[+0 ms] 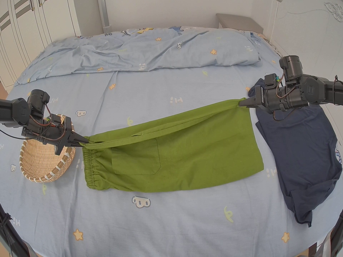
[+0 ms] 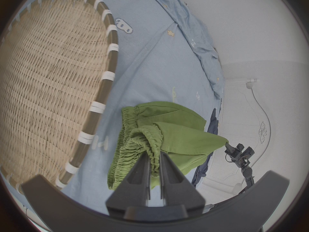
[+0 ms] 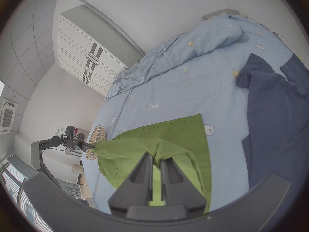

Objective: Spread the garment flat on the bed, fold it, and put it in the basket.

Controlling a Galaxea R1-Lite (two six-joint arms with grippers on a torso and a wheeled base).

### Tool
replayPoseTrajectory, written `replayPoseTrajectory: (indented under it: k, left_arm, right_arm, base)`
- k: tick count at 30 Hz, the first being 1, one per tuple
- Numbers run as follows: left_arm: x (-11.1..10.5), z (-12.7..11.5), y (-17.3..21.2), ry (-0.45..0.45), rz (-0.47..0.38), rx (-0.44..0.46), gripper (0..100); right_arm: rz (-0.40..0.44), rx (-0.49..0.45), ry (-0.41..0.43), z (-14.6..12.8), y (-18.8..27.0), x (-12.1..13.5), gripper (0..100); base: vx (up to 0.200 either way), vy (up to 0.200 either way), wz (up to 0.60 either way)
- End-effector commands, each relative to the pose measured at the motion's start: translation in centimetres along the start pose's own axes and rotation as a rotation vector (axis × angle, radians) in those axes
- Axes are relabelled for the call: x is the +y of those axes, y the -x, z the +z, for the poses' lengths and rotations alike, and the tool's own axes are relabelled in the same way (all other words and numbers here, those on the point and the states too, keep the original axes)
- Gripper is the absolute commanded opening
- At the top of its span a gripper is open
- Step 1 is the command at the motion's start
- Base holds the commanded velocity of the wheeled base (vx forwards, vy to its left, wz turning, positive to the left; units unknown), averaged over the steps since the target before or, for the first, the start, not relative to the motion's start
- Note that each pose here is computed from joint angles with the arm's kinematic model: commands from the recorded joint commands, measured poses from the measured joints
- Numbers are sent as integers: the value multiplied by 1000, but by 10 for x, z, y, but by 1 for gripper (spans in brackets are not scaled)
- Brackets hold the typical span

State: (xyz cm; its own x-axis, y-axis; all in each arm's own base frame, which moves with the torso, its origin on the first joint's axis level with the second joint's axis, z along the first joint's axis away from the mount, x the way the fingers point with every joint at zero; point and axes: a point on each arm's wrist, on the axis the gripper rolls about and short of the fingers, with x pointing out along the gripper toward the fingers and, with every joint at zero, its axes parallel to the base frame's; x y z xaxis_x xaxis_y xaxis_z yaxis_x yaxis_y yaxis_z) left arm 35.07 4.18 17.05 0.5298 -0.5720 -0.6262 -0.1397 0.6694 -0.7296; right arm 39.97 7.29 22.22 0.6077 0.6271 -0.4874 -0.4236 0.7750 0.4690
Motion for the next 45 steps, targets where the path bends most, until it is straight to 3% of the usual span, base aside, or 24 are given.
replayPoseTrajectory:
  k: [1,26,27,29,30,45]
  left_arm:
    - [-1,0,-5,-3,-2,12,0]
    - [-5,18,-12,-37,-17,-18,0]
    - [-6,19,-13,-38,-18,-16,100]
    - [-6,19,-13,-39,-19,-19,100]
    - [-6,19,-12,-39,-18,-20,100]
    - [-19,6,-11,-58,-28,11,100]
  right_arm:
    - [-3,2,-5,0,-1,-3,0]
    - [-20,14,-19,-5,-20,-24,0]
    - [-20,15,-19,-5,-21,-25,0]
    - [-20,21,-22,-6,-25,-27,0]
    - [-22,22,-23,-7,-25,-27,100]
    - [-13,37,-21,-15,-38,-27,100]
  base:
    - [0,0,0]
    - [0,0,0]
    - [0,0,0]
    - [0,0,0]
    - [0,0,0]
    - [0,0,0]
